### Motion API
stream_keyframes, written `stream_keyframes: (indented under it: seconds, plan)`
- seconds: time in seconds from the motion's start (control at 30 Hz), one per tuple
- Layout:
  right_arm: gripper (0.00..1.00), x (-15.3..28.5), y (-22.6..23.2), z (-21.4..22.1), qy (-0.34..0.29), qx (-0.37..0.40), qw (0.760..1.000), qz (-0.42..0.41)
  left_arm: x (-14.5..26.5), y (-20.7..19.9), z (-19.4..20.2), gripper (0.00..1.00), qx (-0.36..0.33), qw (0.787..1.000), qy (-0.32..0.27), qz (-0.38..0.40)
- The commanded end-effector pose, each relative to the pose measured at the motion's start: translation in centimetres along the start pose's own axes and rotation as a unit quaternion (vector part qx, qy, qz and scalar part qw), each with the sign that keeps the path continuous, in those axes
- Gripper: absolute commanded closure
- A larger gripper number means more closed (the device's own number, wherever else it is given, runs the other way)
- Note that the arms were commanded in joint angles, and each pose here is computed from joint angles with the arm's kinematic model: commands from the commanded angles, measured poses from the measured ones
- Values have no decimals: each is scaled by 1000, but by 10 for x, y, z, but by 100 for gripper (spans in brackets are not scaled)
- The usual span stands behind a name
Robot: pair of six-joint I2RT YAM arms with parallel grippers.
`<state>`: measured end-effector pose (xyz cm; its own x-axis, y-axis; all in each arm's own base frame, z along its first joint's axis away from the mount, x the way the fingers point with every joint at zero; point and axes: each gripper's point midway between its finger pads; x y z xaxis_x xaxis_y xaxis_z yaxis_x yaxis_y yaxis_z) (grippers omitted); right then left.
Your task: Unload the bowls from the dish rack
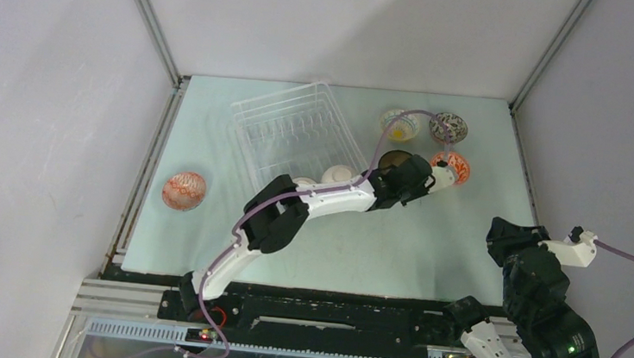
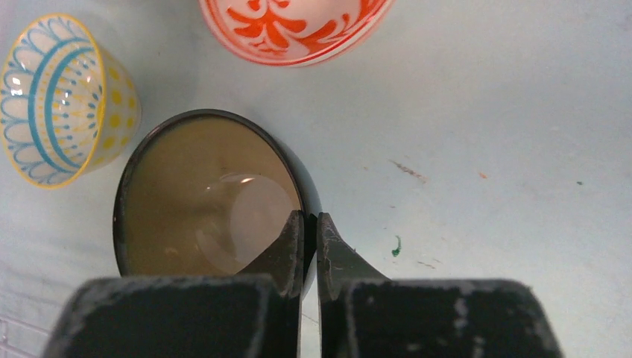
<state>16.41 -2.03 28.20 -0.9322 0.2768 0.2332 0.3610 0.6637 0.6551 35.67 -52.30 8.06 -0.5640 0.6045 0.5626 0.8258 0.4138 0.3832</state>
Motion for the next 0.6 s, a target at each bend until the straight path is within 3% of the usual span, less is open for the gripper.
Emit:
stream_keyframes:
  seconds: [0.0,0.3,0.57]
  plan:
    - [73,1,2,-12,-19,-8,1000,5,10,24,-42,100,37,998,-49,-12]
    - [73,4,1,-13,-21,-5,1000,0,1,24,-51,95,70,996,-58,17]
    - [73,7,-2,-17,-27,-4,1000,-3,-4,24,-54,82,83,994,-63,16]
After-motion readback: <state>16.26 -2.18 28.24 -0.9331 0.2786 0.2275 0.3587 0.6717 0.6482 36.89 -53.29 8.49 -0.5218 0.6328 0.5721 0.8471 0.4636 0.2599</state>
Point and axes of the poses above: each gripper's point midway between its finger pads, its own x axis back along the fingers, its own y axis along the line the jaws close on, z = x × y, and after that the axes turned 1 degree about -x, right-handed
